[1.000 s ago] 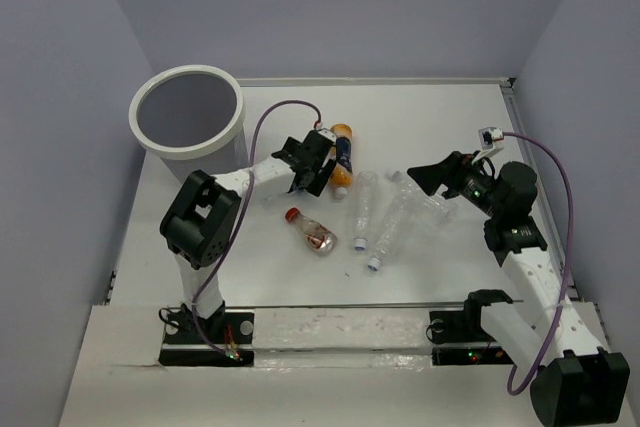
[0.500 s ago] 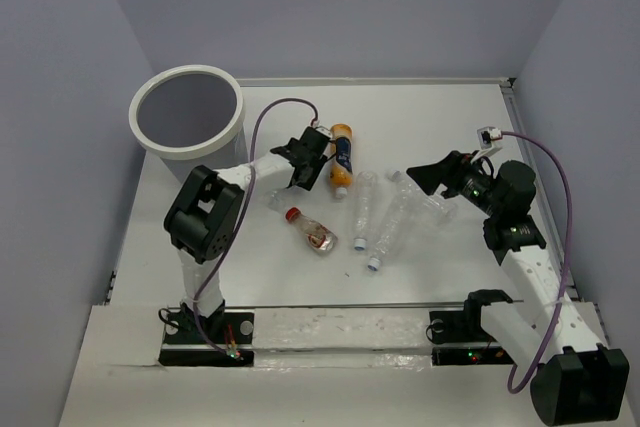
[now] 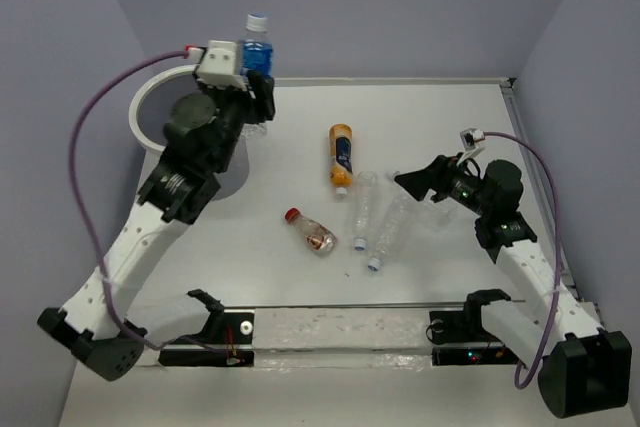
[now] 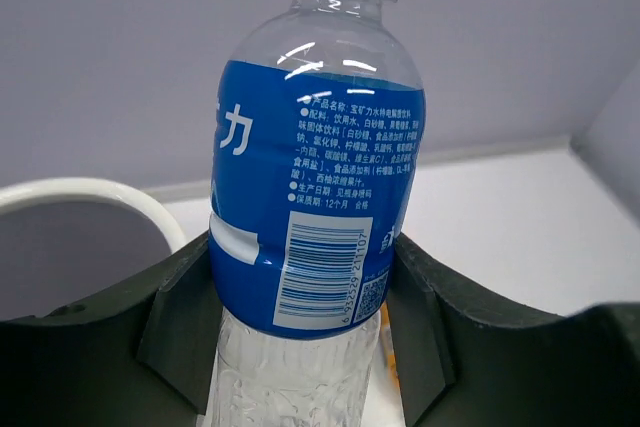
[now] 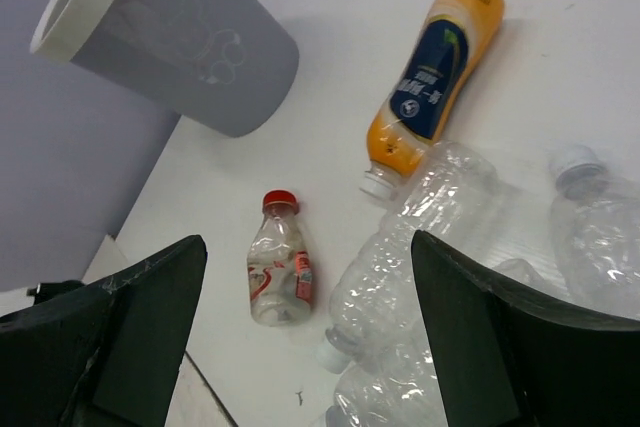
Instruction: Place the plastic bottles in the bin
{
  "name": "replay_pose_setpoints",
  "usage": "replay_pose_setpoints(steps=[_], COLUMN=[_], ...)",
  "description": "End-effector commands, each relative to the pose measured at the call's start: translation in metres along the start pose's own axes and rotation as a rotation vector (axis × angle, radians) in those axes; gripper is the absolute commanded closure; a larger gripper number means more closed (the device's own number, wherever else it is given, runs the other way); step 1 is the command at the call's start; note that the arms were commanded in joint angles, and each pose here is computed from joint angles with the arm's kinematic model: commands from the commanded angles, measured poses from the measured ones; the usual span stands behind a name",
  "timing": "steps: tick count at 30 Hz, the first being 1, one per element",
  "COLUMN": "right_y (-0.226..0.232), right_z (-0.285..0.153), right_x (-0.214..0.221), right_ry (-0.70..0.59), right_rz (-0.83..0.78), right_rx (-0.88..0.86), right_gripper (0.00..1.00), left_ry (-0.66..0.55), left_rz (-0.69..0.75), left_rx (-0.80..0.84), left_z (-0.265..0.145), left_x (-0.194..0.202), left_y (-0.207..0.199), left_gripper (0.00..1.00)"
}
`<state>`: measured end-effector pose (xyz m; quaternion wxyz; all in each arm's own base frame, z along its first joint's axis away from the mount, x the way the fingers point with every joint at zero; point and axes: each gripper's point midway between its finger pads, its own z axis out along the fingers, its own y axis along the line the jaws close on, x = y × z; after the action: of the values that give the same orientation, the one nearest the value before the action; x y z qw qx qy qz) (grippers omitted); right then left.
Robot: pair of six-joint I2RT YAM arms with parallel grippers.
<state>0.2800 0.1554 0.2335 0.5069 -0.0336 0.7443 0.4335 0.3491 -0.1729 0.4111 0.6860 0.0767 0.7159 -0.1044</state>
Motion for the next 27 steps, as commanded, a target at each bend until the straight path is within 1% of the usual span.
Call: replay_pose_setpoints(steps=[1,3,4,5,7,8,9,10,11,12,13,16,17,18,19,20,22,23,24,25,26,27], right_y=[0.032,0.043,0.045,0.049,0.066,0.071,0.084,0.081,0.089,0.106,0.102,0.118,0.114,0.122,0.119,0.124,0.119,0.121,0.121,0.109,0.108,0.108], right_z=[0.012,0.02,0.026,0.029,0.037,0.045,0.049,0.054,0.063,0.066,0.072,0.093,0.102,0.1,0.111,0.115,0.131,0.135,0.139,0.143,0.152,0.154], right_x=[-0.002,0.011,0.011,0.014,0.026,0.025,0.037,0.034,0.049,0.055,0.053,0.077,0.102,0.103,0.116,0.128,0.15,0.16,0.166,0.185,0.18,0.187], right_ry=[0.0,0.041,0.044,0.055,0.095,0.1,0.137,0.138,0.184,0.214,0.217,0.298,0.371,0.384,0.436,0.462,0.528,0.547,0.565,0.621,0.608,0.623], right_rz=[-0.105,-0.125,-0.13,-0.132,-0.155,-0.166,-0.191,-0.205,-0.217,-0.255,-0.271,-0.329,-0.361,-0.383,-0.417,-0.446,-0.494,-0.521,-0.537,-0.56,-0.572,-0.578], right_rx=[-0.112,-0.13,-0.123,-0.13,-0.17,-0.165,-0.194,-0.173,-0.178,-0.207,-0.183,-0.174,-0.147,-0.149,-0.132,-0.126,-0.089,-0.075,-0.066,-0.033,-0.008,-0.003], right_gripper=[0.12,0.12,0.12,0.12,0.12,0.12,0.12,0.12,0.12,0.12,0.12,0.1,0.09,0.07,0.05,0.04,0.02,0.02,0.02,0.02,0.02,0.02], left_ry=[-0.272,-0.308,-0.323,-0.347,-0.365,-0.385,-0.4,-0.411,-0.429,-0.419,-0.407,-0.375,-0.363,-0.356,-0.358,-0.355,-0.351,-0.339,-0.332,-0.326,-0.332,-0.34], left_rz=[-0.17,-0.188,-0.186,-0.194,-0.216,-0.252,-0.268,-0.28,-0.285,-0.285,-0.285,-0.268,-0.257,-0.256,-0.261,-0.265,-0.272,-0.267,-0.262,-0.259,-0.262,-0.27], left_rx=[-0.11,-0.175,-0.236,-0.27,-0.339,-0.384,-0.405,-0.424,-0.46,-0.492,-0.504,-0.563,-0.604,-0.627,-0.659,-0.676,-0.695,-0.697,-0.697,-0.683,-0.672,-0.659], left_z=[-0.036,-0.04,-0.041,-0.039,-0.035,-0.032,-0.032,-0.031,-0.03,-0.024,-0.019,-0.008,-0.008,-0.008,-0.011,-0.011,-0.012,-0.011,-0.01,-0.009,-0.012,-0.014], left_x=[-0.086,-0.096,-0.097,-0.101,-0.1,-0.101,-0.102,-0.101,-0.099,-0.092,-0.087,-0.065,-0.051,-0.044,-0.038,-0.027,-0.019,-0.014,-0.013,-0.012,-0.016,-0.019], left_y=[0.047,0.069,0.091,0.102,0.124,0.144,0.153,0.161,0.175,0.183,0.188,0.204,0.212,0.216,0.222,0.227,0.233,0.234,0.234,0.232,0.23,0.227], left_gripper=[0.49,0.48,0.47,0.47,0.46,0.45,0.45,0.45,0.44,0.44,0.44,0.43,0.42,0.42,0.42,0.38,0.24,0.1,0.04,0.01,0.01,0.01])
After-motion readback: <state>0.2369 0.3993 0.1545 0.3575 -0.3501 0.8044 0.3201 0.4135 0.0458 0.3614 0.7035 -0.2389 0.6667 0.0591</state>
